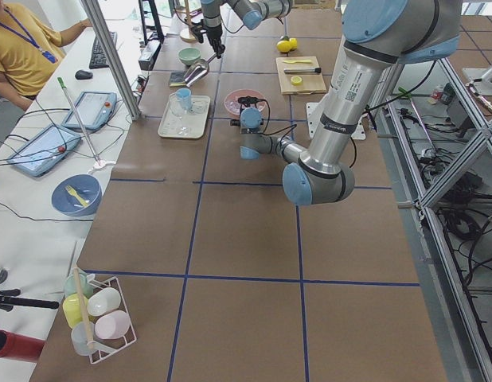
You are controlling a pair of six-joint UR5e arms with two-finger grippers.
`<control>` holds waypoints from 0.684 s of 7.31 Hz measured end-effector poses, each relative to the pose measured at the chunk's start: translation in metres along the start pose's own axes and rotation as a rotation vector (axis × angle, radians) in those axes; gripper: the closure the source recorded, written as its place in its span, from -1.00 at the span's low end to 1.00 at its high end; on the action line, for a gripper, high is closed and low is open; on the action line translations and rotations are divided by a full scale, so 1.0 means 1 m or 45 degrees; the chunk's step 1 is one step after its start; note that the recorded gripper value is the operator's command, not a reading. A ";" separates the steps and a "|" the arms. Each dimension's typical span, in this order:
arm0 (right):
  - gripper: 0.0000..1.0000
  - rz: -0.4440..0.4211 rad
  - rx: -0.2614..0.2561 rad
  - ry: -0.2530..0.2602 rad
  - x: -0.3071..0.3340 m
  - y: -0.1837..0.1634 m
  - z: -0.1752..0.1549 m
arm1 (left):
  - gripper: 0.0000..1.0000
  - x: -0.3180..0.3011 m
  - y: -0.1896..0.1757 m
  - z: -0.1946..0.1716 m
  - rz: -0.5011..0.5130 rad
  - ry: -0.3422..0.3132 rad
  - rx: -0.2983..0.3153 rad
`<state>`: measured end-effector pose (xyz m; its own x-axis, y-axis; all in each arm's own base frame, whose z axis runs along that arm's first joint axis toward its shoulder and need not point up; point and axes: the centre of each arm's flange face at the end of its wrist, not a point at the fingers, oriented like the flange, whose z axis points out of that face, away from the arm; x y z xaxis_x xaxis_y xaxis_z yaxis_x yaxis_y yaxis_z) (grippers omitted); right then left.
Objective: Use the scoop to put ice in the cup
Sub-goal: 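Tilt the scoop to pour the ice cubes into the blue cup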
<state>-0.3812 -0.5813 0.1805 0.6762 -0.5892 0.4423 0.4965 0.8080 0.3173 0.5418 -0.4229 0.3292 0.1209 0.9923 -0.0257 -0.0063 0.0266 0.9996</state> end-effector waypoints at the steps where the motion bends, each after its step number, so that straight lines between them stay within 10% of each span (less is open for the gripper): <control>1: 1.00 -0.002 0.000 0.001 0.001 0.000 -0.001 | -0.99 0.000 0.000 0.000 0.001 0.000 0.001; 5: 1.00 -0.002 0.003 -0.004 0.001 -0.001 -0.003 | -0.99 0.000 0.000 0.000 0.001 0.000 0.001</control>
<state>-0.3791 -0.5824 0.1785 0.6738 -0.5902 0.4446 0.4963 0.8072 0.3195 0.5414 -0.4226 0.3296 0.1209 0.9923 -0.0252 -0.0052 0.0260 0.9996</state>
